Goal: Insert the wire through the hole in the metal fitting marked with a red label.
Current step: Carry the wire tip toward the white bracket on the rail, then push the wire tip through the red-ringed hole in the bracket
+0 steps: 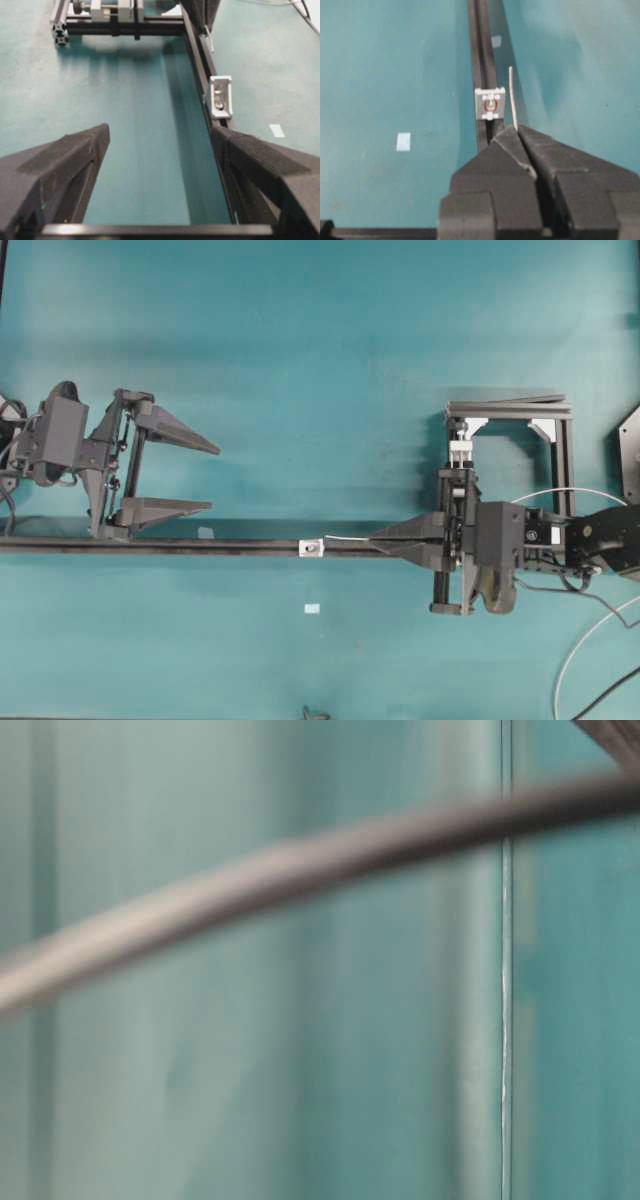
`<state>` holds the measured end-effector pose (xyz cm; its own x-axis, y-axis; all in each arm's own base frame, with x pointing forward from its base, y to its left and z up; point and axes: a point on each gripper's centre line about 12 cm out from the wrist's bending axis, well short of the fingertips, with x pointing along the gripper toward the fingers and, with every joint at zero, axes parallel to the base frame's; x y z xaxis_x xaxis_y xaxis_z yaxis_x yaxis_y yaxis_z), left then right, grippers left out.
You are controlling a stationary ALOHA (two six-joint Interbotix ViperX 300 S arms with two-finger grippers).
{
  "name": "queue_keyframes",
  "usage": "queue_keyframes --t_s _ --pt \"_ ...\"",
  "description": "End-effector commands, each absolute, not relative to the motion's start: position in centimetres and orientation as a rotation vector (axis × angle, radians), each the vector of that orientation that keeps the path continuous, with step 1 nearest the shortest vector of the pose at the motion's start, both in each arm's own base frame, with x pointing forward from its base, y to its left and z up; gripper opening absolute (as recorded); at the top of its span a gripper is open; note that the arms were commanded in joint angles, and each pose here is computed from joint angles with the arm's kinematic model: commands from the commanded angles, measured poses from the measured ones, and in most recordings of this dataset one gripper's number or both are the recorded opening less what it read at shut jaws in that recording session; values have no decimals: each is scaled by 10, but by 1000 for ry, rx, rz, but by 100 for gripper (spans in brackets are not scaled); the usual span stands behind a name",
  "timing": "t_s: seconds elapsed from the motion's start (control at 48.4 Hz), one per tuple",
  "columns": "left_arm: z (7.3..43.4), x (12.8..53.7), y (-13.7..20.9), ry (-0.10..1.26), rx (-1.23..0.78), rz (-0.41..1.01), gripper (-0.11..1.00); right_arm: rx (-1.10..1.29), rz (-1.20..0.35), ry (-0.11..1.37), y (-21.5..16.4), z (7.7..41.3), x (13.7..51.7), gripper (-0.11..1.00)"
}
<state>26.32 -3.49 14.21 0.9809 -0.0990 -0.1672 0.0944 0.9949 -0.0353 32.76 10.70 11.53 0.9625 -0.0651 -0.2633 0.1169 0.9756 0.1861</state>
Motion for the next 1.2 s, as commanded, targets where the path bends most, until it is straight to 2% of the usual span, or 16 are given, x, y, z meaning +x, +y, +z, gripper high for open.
queue_keyframes --t_s 0.0,0.723,1.177 --pt "146 264 -36 148 -30 -102 56 210 -87 239 109 121 330 -1" --pt "147 264 -36 153 -29 -104 55 257 -66 349 115 112 334 -1" --pt "145 265 -37 170 -29 -104 55 260 -78 364 112 109 337 -1"
